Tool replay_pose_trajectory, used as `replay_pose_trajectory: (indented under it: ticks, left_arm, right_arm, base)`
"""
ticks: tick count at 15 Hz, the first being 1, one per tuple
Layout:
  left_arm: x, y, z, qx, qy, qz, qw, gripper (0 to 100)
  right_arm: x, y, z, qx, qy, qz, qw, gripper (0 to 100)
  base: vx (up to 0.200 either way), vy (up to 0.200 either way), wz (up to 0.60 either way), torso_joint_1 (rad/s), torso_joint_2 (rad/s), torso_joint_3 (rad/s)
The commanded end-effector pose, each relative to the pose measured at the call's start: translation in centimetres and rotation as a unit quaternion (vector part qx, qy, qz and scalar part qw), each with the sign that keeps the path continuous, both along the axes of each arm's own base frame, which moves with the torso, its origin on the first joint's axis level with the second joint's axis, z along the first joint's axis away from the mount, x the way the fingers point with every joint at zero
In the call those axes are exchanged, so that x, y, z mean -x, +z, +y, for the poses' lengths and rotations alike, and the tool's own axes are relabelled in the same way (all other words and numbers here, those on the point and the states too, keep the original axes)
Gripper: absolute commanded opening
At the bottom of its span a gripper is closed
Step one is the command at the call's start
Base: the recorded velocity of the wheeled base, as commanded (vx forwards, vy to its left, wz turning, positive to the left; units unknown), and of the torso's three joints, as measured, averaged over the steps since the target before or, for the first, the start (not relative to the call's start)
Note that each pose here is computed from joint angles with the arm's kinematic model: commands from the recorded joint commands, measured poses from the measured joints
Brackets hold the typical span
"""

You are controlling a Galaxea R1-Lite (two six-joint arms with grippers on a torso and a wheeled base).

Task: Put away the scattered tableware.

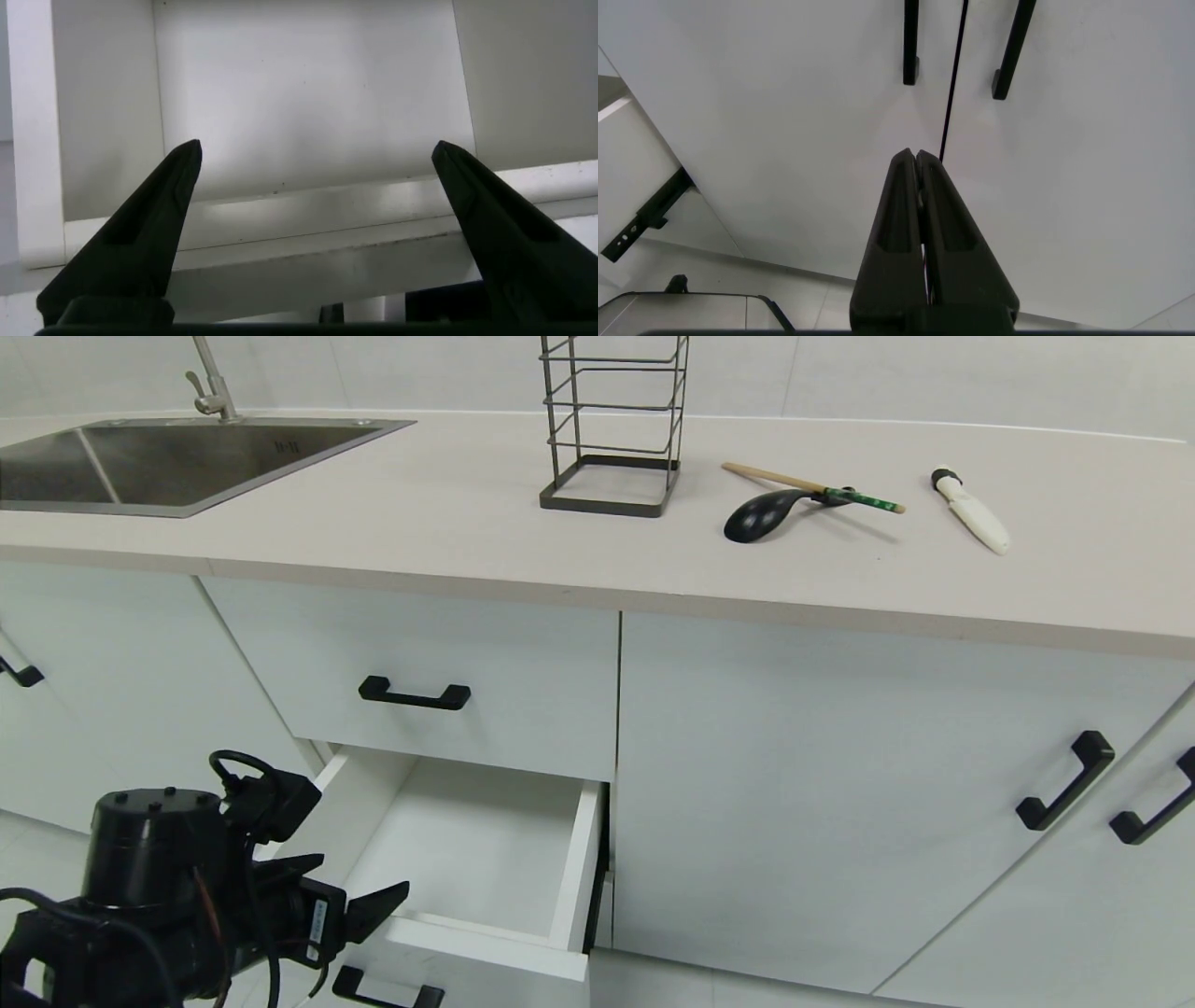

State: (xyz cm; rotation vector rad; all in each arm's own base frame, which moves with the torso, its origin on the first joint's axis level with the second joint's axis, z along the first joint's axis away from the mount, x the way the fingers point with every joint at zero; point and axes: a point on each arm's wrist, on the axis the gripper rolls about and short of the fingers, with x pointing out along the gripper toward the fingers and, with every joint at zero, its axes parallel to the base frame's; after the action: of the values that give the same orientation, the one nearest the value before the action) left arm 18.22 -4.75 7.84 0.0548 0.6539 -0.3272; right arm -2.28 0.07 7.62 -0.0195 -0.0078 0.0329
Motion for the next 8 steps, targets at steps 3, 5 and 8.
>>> replay_pose_trajectory:
  ticks: [3, 5, 8]
  left_arm:
    - [1.1, 0.5, 0.3, 0.002, -0.001, -0.013, 0.9999, 100]
    - [2.2, 0.2, 0.6, 0.000, -0.002, -0.008, 1.0000, 100]
    - [3.6, 0.2, 0.9, 0.000, -0.003, -0.011, 0.9999, 100]
  right_arm:
    - [0.0, 0.0, 0.0, 0.000, 0.000, 0.000, 1.000, 0]
    - [0.0, 0.0, 0.0, 0.000, 0.000, 0.000, 1.000, 0]
    - [0.0, 0.0, 0.0, 0.000, 0.000, 0.000, 1.000, 0]
  base:
    - [0.000, 0.000, 0.00, 0.000, 0.00, 0.000]
    - [0.000, 0.000, 0.00, 0.000, 0.00, 0.000]
    - [0.000, 0.000, 0.00, 0.000, 0.00, 0.000]
